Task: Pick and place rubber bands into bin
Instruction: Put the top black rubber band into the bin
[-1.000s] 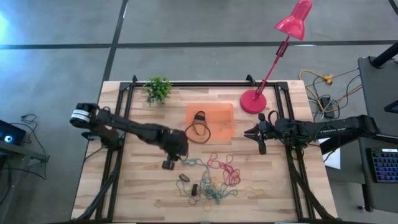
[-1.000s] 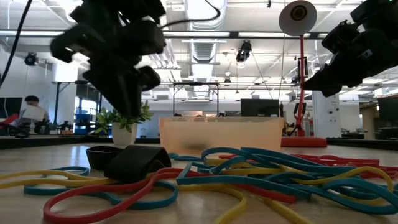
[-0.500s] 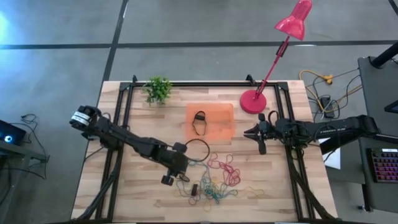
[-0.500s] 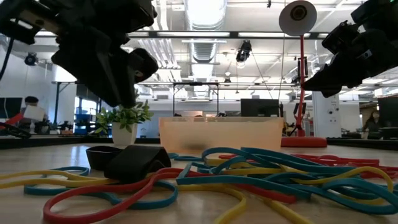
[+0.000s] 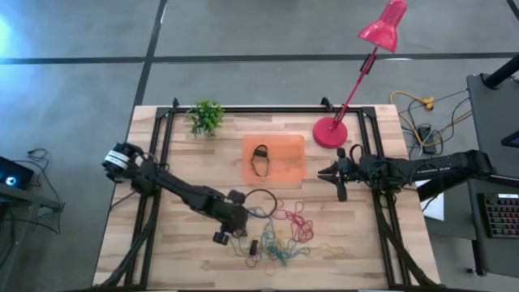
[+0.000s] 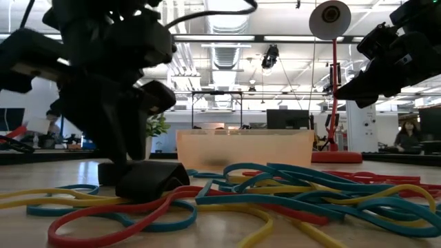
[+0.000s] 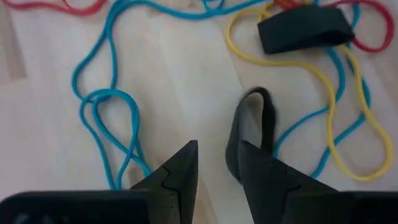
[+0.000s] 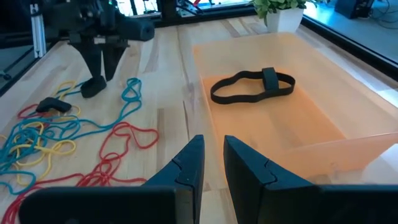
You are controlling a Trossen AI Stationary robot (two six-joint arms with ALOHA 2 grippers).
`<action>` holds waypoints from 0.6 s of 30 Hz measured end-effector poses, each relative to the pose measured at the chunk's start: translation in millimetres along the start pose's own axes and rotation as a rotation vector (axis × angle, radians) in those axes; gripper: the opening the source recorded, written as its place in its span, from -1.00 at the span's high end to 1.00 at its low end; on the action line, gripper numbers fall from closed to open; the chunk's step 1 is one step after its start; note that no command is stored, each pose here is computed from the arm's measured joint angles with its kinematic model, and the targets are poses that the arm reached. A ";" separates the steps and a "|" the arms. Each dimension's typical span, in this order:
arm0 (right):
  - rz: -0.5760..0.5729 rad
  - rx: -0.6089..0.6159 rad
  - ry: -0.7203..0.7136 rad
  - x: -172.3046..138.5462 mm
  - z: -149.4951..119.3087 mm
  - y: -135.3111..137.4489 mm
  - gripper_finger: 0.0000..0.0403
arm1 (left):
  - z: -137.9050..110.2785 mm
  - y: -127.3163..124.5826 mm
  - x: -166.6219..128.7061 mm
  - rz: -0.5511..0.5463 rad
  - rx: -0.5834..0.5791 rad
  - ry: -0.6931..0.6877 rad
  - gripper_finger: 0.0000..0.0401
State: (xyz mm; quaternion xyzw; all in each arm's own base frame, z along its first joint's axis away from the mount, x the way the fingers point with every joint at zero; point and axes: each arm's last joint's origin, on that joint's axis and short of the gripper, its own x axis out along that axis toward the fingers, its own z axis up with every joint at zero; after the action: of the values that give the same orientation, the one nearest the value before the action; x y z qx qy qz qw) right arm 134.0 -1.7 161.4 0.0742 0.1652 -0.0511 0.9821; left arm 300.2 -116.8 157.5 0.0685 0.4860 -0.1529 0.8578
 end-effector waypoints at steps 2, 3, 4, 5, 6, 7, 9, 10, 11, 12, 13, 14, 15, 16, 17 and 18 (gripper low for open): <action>0.000 0.000 0.000 0.0 0.0 0.0 0.74 | -0.7 -0.2 3.5 -0.008 0.000 0.005 0.51; 0.000 0.000 0.000 0.0 0.0 0.0 0.74 | -0.6 -0.3 5.2 -0.011 0.000 0.003 0.51; 0.000 0.000 0.000 0.0 0.0 0.0 0.74 | -0.5 -0.6 5.9 -0.015 0.000 0.001 0.51; 0.000 0.000 0.000 0.0 0.0 0.0 0.74 | -0.7 -1.1 6.0 -0.017 0.002 0.001 0.51; 0.000 0.000 0.000 0.0 0.0 0.0 0.74 | -0.5 -1.1 5.9 -0.017 0.002 -0.002 0.51; -0.001 0.001 0.000 0.0 0.0 -0.1 0.74 | 0.0 -1.2 5.8 -0.018 0.002 -0.007 0.51; 0.000 0.000 0.000 0.0 0.0 0.0 0.74 | -0.2 -1.6 5.2 -0.019 0.003 -0.004 0.51; -0.001 0.000 0.000 0.0 0.0 -0.1 0.74 | -0.2 -2.0 4.5 -0.020 0.003 -0.004 0.51; 0.000 0.000 0.000 0.0 0.0 0.0 0.74 | 0.5 -2.2 3.8 -0.023 0.004 -0.010 0.51; 0.000 0.000 0.000 0.0 0.0 0.0 0.74 | 1.0 -2.3 3.5 -0.027 0.004 -0.015 0.51; 0.000 0.000 0.000 0.0 0.0 0.0 0.74 | 0.9 -2.4 3.5 -0.031 0.003 -0.014 0.51; 0.000 0.000 0.000 0.0 0.0 0.0 0.74 | 0.6 -2.6 3.5 -0.038 0.002 -0.010 0.51; 0.000 0.000 0.000 0.0 0.0 0.0 0.74 | 0.5 -2.7 3.5 -0.041 -0.002 -0.009 0.51; 0.000 0.000 0.000 0.0 0.0 0.0 0.74 | 0.6 -2.7 3.5 -0.042 -0.005 -0.009 0.51; 0.000 0.000 0.000 0.0 0.0 0.0 0.74 | 0.8 -2.7 3.4 -0.042 -0.010 -0.012 0.51; 0.000 0.000 0.000 0.0 0.0 0.0 0.74 | 0.8 -2.8 3.1 -0.042 -0.014 -0.012 0.51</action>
State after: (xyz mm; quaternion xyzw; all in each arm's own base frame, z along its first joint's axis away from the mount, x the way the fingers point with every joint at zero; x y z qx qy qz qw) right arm 134.0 -1.7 161.4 0.0744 0.1652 -0.0512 0.9821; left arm 301.4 -120.2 155.3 0.0515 0.4833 -0.1682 0.8576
